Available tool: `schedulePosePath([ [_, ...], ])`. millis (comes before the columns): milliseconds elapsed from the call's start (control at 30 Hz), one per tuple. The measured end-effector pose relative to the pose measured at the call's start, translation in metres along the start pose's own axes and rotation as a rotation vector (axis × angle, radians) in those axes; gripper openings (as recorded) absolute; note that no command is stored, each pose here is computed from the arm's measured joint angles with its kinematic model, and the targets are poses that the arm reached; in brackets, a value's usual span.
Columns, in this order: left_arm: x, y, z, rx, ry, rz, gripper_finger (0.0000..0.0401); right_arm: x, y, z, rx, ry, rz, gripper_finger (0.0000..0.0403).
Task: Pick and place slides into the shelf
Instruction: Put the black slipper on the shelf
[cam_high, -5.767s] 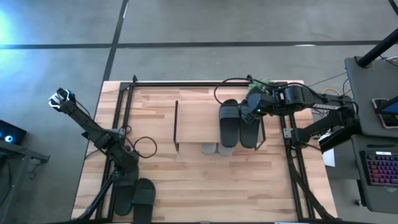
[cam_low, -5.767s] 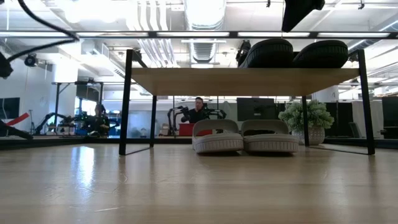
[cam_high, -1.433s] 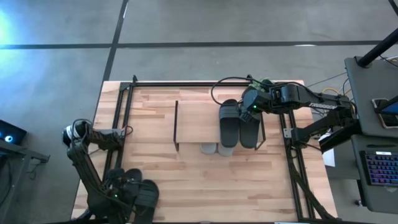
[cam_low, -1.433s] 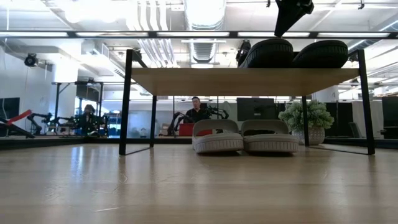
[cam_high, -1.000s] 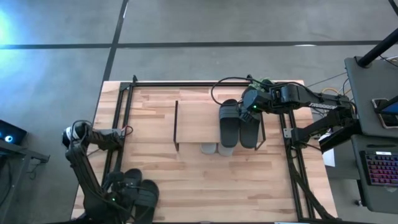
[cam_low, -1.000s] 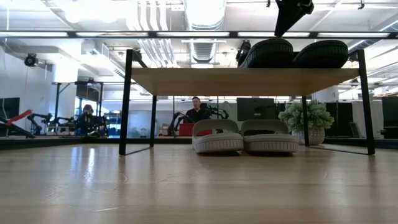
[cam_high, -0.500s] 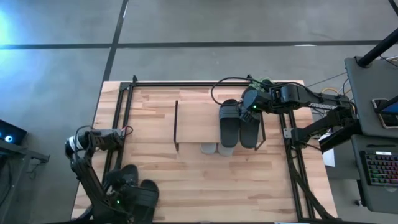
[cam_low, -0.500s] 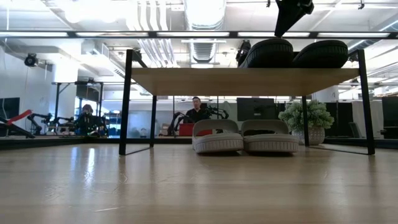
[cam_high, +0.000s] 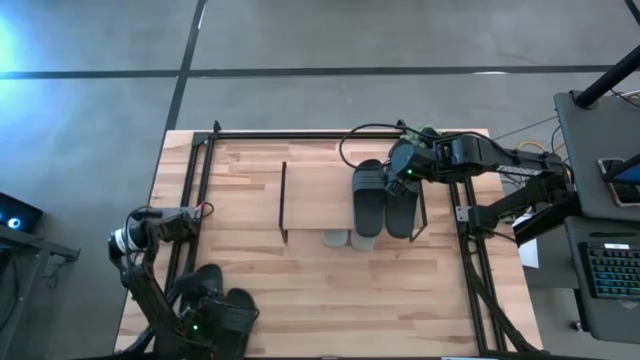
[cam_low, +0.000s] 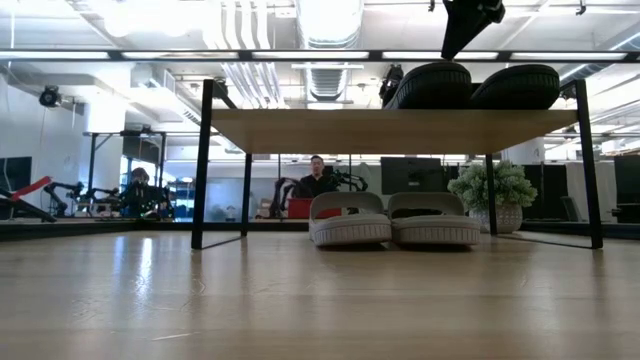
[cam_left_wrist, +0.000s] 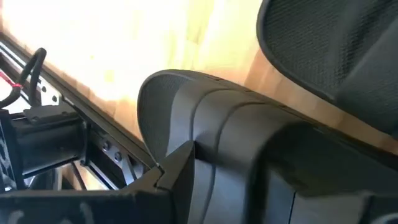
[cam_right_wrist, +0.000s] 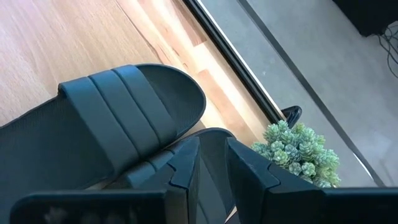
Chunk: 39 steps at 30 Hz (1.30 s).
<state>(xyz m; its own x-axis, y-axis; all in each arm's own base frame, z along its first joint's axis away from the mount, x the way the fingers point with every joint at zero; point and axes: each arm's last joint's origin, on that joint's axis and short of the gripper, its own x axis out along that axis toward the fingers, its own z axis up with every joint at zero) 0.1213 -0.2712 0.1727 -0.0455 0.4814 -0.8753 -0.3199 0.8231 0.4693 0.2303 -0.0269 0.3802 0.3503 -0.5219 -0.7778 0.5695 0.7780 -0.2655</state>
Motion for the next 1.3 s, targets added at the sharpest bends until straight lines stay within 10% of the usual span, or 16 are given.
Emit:
schedulePosePath([
  [733,0.003,0.020,0.006,-0.023,0.025,-0.007,0.0002,0.000,0.000,0.000,0.026,0.000,0.000,0.0068],
  [1000,-0.031,0.070,0.010,-0.026,-0.007,-0.063,0.0001,0.000,0.000,0.000,0.026,0.000,0.000,0.0068],
  [1300,-0.060,0.137,0.046,-0.185,-0.338,-0.249,0.0000,0.000,0.000,0.000,0.027,-0.006,-0.013,0.0068],
])
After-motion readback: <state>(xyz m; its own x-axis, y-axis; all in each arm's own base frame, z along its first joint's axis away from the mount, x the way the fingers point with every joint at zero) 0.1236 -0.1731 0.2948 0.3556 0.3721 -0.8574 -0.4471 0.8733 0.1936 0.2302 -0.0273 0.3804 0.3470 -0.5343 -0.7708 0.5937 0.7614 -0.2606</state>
